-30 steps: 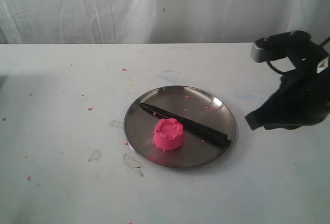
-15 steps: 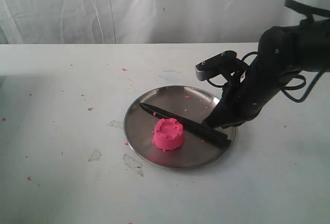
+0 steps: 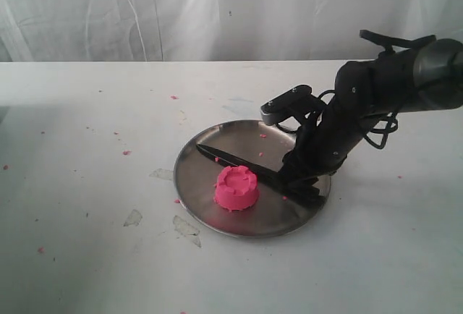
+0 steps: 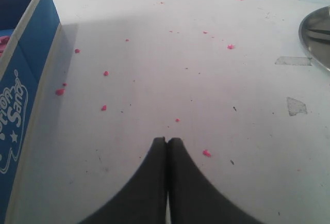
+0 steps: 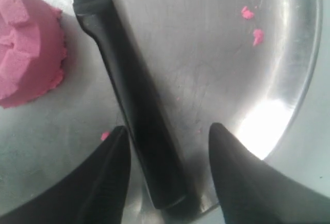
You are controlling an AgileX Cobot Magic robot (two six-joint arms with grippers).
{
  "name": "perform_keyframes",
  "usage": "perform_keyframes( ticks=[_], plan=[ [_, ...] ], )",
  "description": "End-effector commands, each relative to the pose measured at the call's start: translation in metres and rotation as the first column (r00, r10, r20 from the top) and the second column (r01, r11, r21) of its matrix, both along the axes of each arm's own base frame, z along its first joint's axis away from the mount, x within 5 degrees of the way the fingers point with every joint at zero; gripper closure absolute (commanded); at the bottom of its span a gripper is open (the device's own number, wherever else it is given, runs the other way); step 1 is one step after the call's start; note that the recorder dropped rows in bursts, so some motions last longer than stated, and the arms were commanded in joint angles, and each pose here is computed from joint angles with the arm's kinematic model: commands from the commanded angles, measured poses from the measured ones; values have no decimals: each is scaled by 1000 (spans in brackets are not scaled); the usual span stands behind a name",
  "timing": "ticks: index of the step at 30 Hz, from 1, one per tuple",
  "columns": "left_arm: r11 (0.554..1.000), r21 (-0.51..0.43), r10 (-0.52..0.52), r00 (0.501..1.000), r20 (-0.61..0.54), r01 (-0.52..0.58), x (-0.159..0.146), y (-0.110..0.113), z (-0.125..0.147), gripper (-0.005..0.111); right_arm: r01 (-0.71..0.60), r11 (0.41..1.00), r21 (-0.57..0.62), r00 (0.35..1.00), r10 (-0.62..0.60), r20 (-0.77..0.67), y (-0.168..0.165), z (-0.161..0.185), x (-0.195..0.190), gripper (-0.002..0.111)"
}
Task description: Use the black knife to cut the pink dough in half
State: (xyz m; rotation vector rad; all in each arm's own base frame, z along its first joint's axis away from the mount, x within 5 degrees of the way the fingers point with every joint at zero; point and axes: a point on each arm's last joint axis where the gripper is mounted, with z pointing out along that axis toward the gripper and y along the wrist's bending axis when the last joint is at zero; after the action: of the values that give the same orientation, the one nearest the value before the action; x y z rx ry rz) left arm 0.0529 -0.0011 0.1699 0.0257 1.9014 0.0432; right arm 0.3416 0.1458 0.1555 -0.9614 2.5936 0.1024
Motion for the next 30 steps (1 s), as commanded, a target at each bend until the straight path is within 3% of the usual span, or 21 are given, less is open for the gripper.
perform_keyframes(
  ticks=[1,14,30],
  plan=[
    [1000,-8,-7,1000,4,7,0,-1,-1,107,-6,1000,-4,1000,6,-3,1,-6,3,63],
    [1000,-8,-7,1000,4,7,0,-1,-1,107,-4,1000,-9,999,4,-43,1,-13,2,67],
    [1000,-8,-7,1000,4,7,0,-1,-1,107,-8,1000,-20,997,7,-78,0,-14,-1,108]
  ],
)
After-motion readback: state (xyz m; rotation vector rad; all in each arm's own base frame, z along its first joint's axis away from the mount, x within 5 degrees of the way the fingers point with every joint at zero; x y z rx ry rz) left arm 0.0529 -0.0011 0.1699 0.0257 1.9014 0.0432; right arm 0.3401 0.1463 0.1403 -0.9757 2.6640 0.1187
